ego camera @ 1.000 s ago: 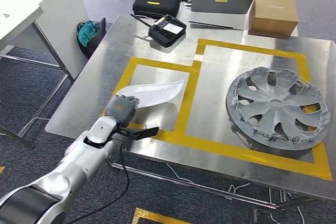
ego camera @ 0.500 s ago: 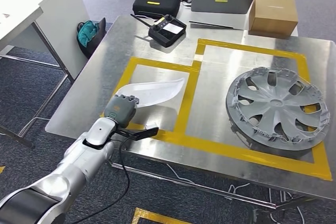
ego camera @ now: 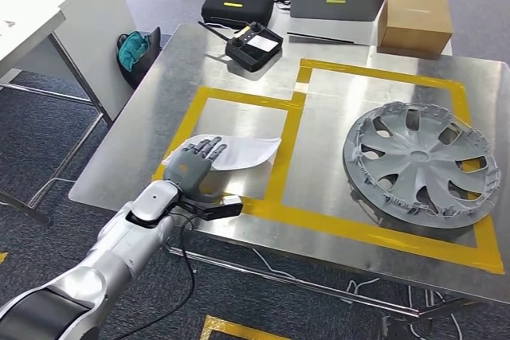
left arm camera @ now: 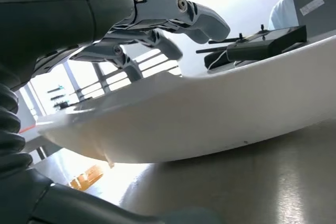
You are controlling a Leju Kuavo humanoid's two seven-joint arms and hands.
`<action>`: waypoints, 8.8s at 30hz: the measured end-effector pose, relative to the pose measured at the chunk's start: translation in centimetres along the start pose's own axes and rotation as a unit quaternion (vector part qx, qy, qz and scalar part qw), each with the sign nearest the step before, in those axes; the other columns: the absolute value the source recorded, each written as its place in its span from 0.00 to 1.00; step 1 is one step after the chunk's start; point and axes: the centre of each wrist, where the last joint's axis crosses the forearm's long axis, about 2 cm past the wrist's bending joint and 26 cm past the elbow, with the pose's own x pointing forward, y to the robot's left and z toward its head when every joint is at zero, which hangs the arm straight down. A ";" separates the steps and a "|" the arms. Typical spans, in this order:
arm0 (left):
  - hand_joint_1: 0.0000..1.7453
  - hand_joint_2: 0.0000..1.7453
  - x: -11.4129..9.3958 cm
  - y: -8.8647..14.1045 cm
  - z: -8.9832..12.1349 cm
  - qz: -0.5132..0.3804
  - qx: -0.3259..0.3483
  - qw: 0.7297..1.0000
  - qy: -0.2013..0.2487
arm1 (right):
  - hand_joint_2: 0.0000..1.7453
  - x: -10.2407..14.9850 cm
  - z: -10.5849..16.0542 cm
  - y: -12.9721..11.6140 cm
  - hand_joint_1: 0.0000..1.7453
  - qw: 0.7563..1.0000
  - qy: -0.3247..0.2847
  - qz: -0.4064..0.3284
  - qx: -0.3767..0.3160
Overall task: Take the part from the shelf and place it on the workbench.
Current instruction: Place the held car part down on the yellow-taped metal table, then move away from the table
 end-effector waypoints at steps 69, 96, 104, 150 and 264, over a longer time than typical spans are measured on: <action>0.00 0.00 -0.4 0.8 15.9 0.498 0.280 0.821 0.022 | 0.00 -2.1 2.4 -0.7 0.00 0.993 0.027 -0.049 -0.105; 0.00 0.00 -3.5 -4.4 22.7 0.586 0.322 0.725 0.163 | 0.00 -1.9 2.6 0.8 0.00 0.992 0.035 -0.046 -0.110; 0.00 0.00 -4.6 -8.7 24.4 0.614 0.289 0.684 0.267 | 0.00 -2.0 2.7 0.9 0.00 0.993 0.036 -0.043 -0.102; 0.00 0.00 -2.8 -17.7 32.2 0.646 0.167 0.574 0.475 | 0.00 -2.1 2.8 0.8 0.00 0.993 0.040 -0.045 -0.105; 0.00 0.00 4.9 -19.5 36.8 0.713 -0.037 0.470 0.519 | 0.00 -2.2 2.5 -0.3 0.00 0.996 0.042 -0.008 -0.080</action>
